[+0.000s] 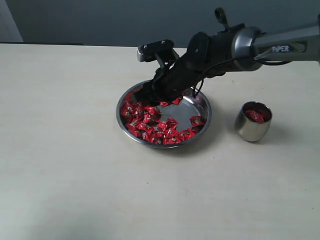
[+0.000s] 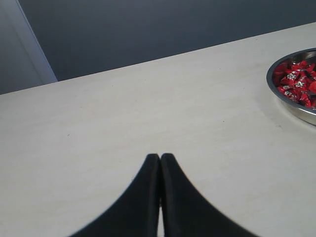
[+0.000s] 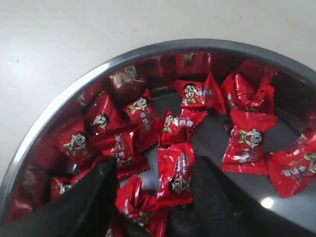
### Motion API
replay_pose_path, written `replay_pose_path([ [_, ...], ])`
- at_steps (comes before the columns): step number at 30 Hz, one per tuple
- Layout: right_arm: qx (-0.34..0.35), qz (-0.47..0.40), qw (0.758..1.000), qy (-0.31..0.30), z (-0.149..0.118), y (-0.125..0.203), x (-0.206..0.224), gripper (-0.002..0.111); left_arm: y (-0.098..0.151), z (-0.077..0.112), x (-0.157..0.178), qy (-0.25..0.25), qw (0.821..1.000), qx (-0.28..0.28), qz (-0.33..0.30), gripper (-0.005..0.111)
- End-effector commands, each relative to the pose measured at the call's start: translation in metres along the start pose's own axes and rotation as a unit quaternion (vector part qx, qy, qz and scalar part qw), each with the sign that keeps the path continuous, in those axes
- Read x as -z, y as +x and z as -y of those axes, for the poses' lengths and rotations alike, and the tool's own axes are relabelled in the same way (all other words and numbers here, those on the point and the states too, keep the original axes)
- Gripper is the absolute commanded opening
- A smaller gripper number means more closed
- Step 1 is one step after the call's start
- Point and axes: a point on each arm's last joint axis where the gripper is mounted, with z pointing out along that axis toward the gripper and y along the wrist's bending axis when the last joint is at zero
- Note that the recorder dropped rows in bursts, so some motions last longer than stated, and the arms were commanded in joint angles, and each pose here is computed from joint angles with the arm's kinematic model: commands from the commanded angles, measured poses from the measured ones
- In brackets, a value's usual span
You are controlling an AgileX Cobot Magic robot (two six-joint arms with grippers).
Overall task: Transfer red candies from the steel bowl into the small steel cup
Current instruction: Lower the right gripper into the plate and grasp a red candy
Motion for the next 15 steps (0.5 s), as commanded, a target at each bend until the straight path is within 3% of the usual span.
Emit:
replay_pose_path([
  [1,0.0,-0.007,1.0,-0.001,0.003,0.0,-0.016,0.047,-0.001,0.0,0.0,0.0,1.0,0.001,0.006,0.0],
  [11,-0.001,-0.019,1.0,0.002,0.007,0.008,-0.026,0.047,-0.001,0.0,0.0,0.0,1.0,0.001,0.006,0.0],
  [15,-0.001,-0.023,1.0,0.0,0.006,0.008,-0.026,0.025,-0.001,0.0,0.0,0.0,1.0,0.001,0.006,0.0],
])
